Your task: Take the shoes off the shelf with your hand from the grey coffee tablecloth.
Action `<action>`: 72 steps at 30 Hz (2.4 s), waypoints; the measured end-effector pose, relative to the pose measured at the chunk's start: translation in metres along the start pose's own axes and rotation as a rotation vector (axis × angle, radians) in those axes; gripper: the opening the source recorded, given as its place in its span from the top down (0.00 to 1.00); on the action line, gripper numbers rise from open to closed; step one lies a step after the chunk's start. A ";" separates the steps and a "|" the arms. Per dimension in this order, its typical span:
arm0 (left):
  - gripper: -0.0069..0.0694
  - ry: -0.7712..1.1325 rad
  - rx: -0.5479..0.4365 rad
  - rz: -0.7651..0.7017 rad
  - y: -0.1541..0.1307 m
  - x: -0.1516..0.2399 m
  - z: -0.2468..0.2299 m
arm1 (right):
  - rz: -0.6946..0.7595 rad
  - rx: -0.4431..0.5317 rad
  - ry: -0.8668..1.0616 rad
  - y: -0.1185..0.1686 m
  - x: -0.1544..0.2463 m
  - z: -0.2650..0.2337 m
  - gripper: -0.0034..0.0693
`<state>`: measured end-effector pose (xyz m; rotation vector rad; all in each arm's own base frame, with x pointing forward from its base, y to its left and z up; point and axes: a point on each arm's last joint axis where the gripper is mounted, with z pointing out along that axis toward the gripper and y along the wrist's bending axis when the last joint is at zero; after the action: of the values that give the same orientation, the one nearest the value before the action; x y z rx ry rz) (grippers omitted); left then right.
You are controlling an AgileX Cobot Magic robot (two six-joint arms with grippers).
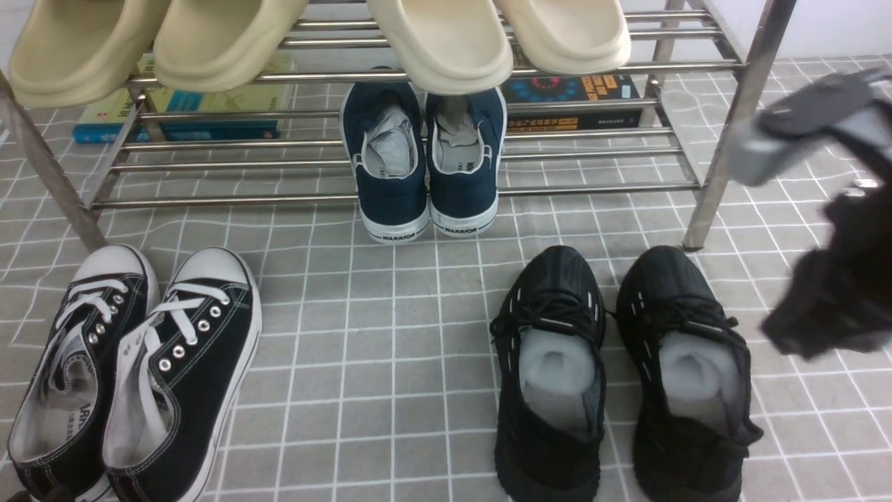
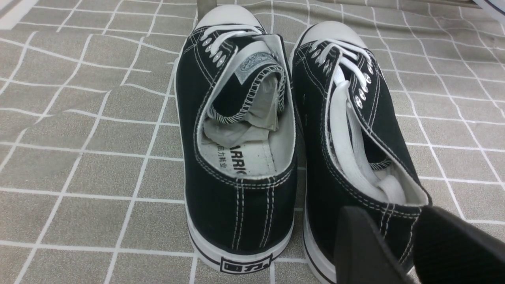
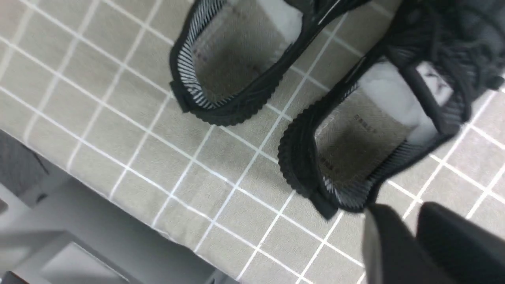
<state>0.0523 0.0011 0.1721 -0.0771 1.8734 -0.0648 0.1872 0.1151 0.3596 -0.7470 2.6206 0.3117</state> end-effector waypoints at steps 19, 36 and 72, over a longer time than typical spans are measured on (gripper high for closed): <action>0.60 0.000 0.000 0.000 0.000 0.000 0.000 | 0.066 0.008 -0.610 -0.002 0.069 0.008 0.97; 0.60 0.000 0.000 0.000 0.000 0.000 0.000 | 0.077 0.009 -0.627 -0.004 0.075 0.016 0.97; 0.60 0.000 0.000 0.000 0.000 0.000 0.000 | 0.327 0.485 -0.836 -0.040 0.237 0.089 0.94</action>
<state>0.0523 0.0011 0.1721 -0.0771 1.8734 -0.0648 0.0521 0.0015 0.1741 0.0097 1.8737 0.0412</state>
